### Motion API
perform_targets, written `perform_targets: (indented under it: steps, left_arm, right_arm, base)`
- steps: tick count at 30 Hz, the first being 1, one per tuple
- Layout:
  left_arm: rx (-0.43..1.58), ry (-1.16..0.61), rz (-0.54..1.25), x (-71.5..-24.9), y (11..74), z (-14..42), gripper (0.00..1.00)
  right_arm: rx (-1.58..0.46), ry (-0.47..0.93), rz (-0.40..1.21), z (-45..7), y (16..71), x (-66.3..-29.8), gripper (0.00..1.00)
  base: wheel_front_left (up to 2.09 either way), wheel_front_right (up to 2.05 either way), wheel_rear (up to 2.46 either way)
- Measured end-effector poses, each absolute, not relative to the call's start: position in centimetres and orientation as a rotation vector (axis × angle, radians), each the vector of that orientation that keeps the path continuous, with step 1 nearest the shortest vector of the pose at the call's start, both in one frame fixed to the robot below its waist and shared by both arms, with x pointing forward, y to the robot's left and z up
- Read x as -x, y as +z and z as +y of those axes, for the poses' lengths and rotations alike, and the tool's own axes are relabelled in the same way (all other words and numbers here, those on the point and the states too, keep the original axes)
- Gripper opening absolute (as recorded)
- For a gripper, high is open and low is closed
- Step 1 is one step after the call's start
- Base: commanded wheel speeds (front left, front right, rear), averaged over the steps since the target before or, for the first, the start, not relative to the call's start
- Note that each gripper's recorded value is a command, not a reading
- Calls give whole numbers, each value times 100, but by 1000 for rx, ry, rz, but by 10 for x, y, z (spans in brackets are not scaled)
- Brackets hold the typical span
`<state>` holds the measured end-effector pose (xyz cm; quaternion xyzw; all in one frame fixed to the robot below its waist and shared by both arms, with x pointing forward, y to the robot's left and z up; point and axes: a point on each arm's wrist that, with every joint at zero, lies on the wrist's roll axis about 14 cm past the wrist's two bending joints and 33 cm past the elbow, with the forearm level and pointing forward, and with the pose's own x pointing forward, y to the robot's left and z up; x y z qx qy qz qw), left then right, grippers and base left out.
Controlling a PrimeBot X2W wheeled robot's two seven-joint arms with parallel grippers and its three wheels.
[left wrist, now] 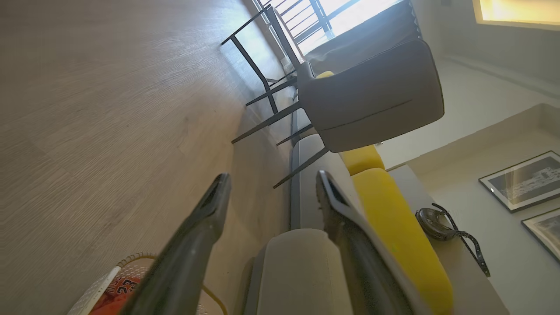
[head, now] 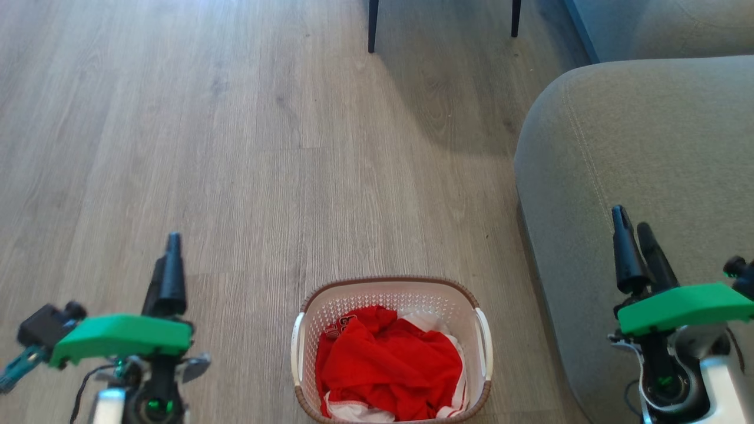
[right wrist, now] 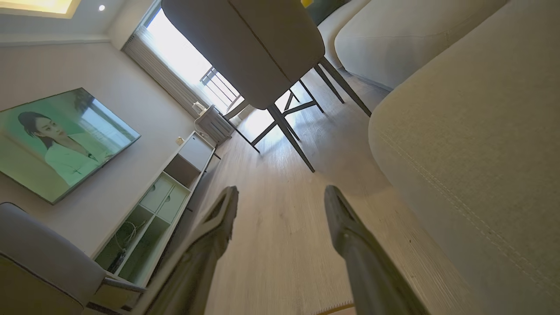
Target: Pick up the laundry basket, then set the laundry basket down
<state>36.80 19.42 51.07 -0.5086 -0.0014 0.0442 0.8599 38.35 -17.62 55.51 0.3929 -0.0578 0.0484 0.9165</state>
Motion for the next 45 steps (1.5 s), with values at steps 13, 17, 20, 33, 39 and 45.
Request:
perform_targets:
  steps: [13,17,20,33,39,45]
  left_arm:
    - [747,19,55,-370,514,148,100]
    - [652,-10,82,-368,507,136,100]
    - [571,-14,101,-365,502,132,100]
    - [249,18,-12,-374,534,117,100]
    - [133,97,-77,-371,548,121,100]
    - [83,76,-156,-367,568,105,100]
  right_arm:
    - [-553,171,-179,-158,577,-384,100]
    - [-516,165,-198,-159,580,-382,100]
    - [-481,159,-202,-159,579,-380,100]
    - [-396,142,-213,-159,575,-377,100]
    - [-352,149,-227,-155,577,-376,100]
    - [-280,169,-265,-148,586,-375,100]
  base:
    - [0,0,0]
    - [0,0,0]
    - [0,0,0]
    - [0,0,0]
    - [0,0,0]
    - [0,0,0]
